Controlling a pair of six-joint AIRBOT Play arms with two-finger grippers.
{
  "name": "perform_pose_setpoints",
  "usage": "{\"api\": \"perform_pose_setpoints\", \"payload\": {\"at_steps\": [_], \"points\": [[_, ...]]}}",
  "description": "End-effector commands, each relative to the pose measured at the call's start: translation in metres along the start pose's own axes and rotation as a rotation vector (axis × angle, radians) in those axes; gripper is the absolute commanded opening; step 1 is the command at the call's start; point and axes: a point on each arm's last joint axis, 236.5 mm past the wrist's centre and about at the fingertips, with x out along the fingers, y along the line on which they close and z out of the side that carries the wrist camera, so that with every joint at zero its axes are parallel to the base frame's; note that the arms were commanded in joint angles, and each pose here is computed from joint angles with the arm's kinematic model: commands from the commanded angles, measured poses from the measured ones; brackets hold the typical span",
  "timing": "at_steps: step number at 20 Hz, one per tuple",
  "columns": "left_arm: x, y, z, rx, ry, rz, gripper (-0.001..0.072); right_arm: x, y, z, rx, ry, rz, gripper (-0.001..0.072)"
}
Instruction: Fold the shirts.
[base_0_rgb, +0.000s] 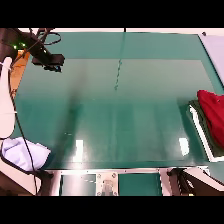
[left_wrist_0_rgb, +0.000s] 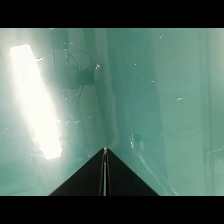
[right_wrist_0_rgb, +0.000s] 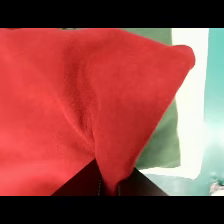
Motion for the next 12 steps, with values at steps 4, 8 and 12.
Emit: {"api": "perform_pose_setpoints", "payload": {"at_steps": [4,8,12], "points": [[0.0,-0.006,0.002,0.002,-0.008,-0.026,0.0027,0.001,-0.014,0.009,-0.186,-0.035,-0.058,0.0656],[-0.001,-0.014,0.0,0.005,-0.003,-0.059,0.0027,-0.046,-0.005,0.009,-0.234,-0.005,-0.081,0.0655],[-0.017,-0.024,-0.001,0.014,-0.023,-0.086,0.0026,-0.074,0.083,-0.018,-0.441,-0.033,0.068,0.0018]]}}
